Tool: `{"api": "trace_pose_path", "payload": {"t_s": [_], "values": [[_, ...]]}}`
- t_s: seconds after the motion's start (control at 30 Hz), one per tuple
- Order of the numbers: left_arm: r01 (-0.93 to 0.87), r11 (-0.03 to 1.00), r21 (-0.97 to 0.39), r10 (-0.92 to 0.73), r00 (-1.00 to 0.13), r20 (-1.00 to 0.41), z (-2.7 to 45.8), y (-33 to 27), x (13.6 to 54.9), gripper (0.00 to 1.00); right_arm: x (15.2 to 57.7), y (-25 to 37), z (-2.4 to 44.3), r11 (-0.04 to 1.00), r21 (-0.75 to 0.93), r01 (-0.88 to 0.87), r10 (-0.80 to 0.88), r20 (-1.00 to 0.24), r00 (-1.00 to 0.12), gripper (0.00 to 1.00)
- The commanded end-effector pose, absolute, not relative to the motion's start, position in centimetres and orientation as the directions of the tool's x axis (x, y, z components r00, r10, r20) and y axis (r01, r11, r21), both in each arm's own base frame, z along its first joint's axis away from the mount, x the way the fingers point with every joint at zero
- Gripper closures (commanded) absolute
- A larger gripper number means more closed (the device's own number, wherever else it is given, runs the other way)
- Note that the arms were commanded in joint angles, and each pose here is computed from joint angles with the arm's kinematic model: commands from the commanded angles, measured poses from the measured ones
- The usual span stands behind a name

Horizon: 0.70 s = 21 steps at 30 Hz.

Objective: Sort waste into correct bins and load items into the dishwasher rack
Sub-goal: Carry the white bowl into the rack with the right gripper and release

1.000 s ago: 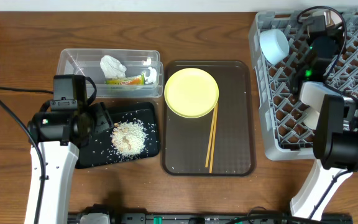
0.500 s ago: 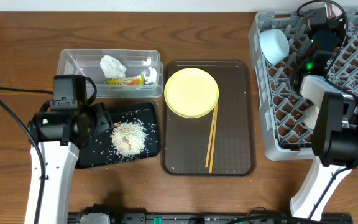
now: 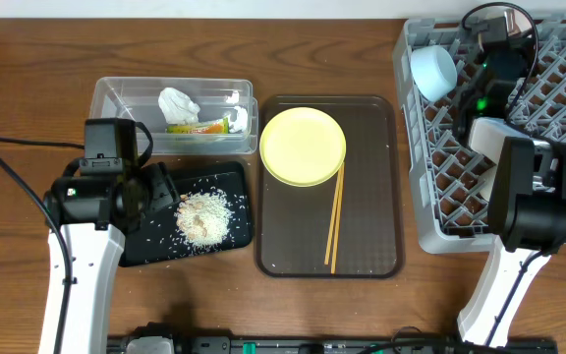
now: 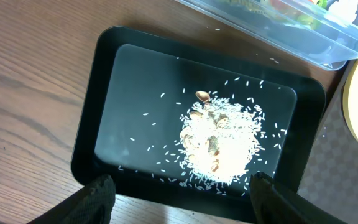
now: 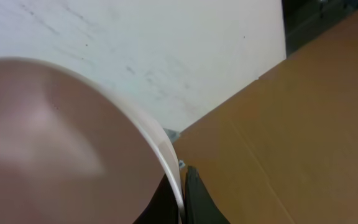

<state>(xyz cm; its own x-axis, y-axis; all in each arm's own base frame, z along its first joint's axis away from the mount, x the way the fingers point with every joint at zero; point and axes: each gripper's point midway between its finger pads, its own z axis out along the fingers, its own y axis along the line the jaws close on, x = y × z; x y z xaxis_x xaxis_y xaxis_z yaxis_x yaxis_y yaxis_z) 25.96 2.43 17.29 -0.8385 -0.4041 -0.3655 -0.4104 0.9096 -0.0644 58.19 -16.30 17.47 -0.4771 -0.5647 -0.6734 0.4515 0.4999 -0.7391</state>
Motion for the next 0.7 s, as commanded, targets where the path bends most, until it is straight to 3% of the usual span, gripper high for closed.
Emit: {"api": "trace_pose_path", "payload": {"t_s": [0.0,0.17,0.5,0.53,0.67], "values": [[-0.419,0.906,-0.061,-0.41,-0.833,-0.372,17.5,2.7,25.9,0.28,57.3,-16.9,16.1,0.488,-0.71,0.508,-0.479,-0.704,-0.524,0.99],[-0.418,0.906,-0.061,-0.409,-0.833,-0.372,17.5,2.7,25.9,0.28,56.7,-15.5,15.2,0.534,-0.643,0.55,-0.377,-0.763,-0.526,0.99],[-0.418,0.906,-0.061,-0.409,-0.833,-0.373,17.5,2.7,25.9,0.28,53.7,-12.4,13.0,0.731,-0.497,0.467,-0.13,-0.774,-0.619,0.98],[-0.418,0.906,-0.061,-0.409,-0.833,-0.373,17.5,2.7,25.9,0.28,53.3,-12.1,13.2,0.749,-0.485,0.452,-0.117,-0.768,-0.63,0.96],[-0.418,0.906,-0.061,-0.409,-0.833,-0.373,17.5,2.7,25.9,0.28,51.4,-10.3,13.5,0.835,-0.405,0.372,-0.054,-0.734,-0.677,0.7]]}}
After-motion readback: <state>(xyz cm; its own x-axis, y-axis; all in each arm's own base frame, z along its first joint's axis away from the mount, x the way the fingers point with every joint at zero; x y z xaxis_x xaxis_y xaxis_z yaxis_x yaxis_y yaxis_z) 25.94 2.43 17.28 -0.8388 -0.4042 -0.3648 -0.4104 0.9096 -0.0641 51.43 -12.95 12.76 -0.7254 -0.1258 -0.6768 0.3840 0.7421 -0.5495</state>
